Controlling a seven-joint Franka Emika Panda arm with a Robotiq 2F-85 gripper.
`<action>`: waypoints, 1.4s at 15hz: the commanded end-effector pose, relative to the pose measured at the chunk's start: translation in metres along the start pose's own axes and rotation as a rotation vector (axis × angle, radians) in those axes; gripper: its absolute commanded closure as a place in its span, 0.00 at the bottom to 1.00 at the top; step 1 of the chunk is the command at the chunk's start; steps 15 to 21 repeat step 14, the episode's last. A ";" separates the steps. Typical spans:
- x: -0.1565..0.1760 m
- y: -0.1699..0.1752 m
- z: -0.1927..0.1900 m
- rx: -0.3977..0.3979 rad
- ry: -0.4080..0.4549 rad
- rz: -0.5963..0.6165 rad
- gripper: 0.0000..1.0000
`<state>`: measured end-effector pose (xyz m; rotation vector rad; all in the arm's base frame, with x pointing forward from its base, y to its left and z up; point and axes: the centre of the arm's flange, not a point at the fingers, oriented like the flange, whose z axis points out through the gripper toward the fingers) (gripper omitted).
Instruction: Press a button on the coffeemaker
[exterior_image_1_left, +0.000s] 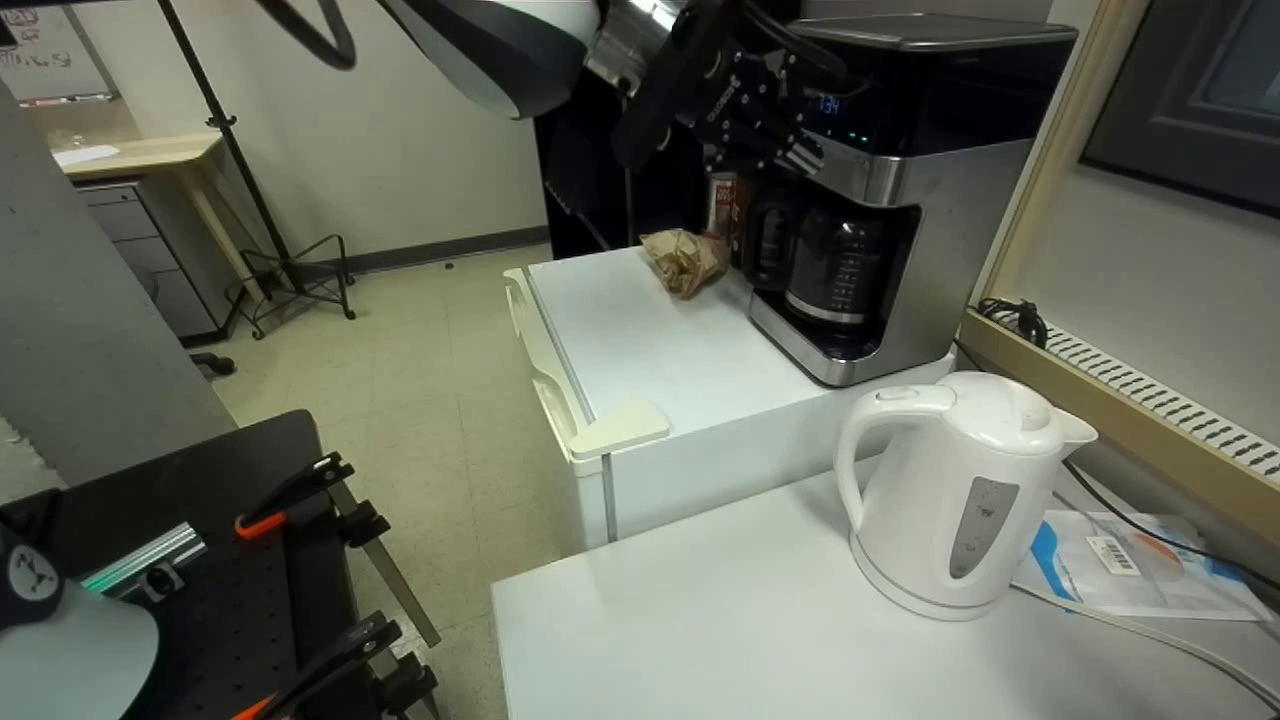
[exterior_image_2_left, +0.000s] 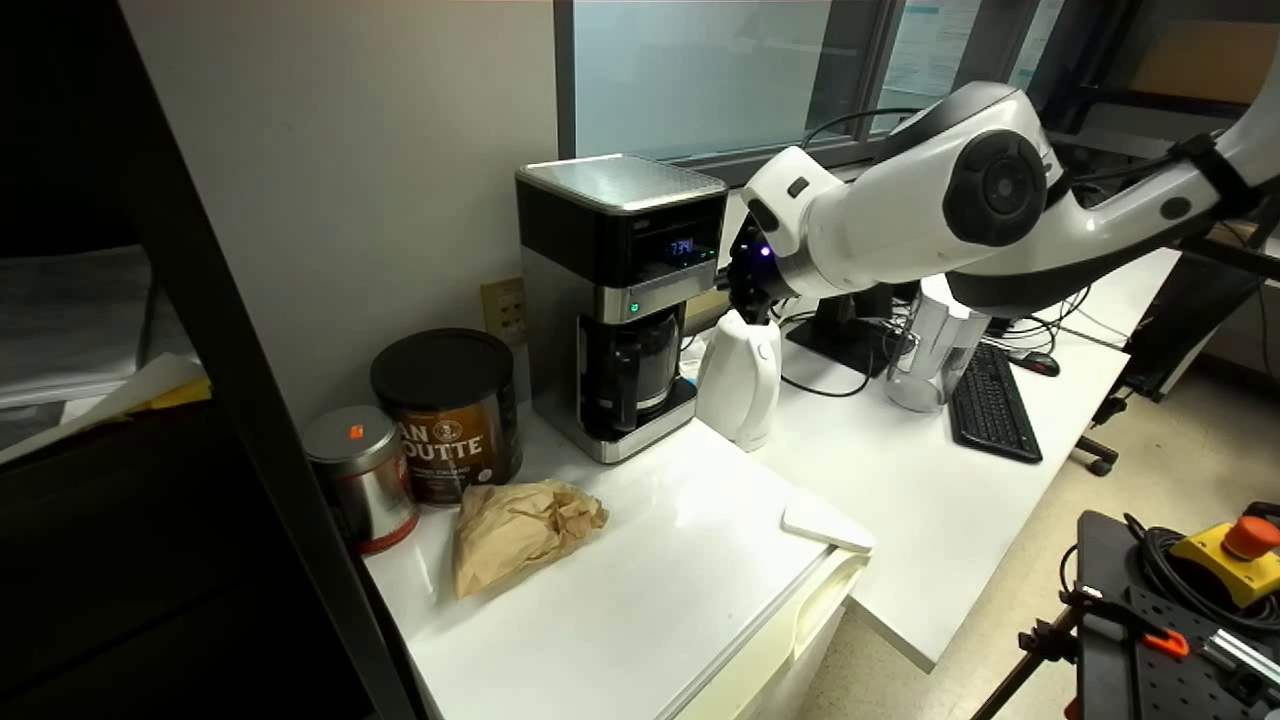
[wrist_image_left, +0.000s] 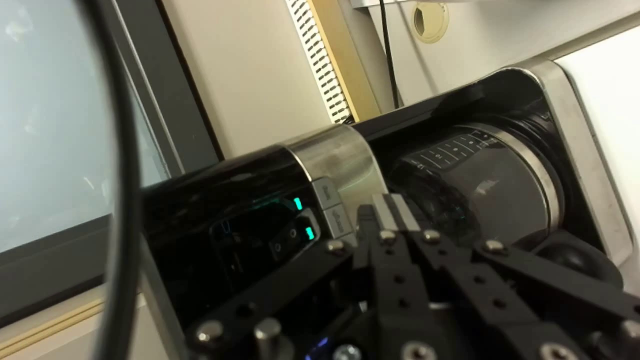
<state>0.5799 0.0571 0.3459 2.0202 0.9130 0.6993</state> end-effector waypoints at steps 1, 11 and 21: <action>-0.011 -0.010 -0.030 -0.076 0.005 -0.068 1.00; -0.024 -0.029 -0.074 -0.147 0.045 -0.151 1.00; -0.027 -0.032 -0.082 -0.148 0.059 -0.155 1.00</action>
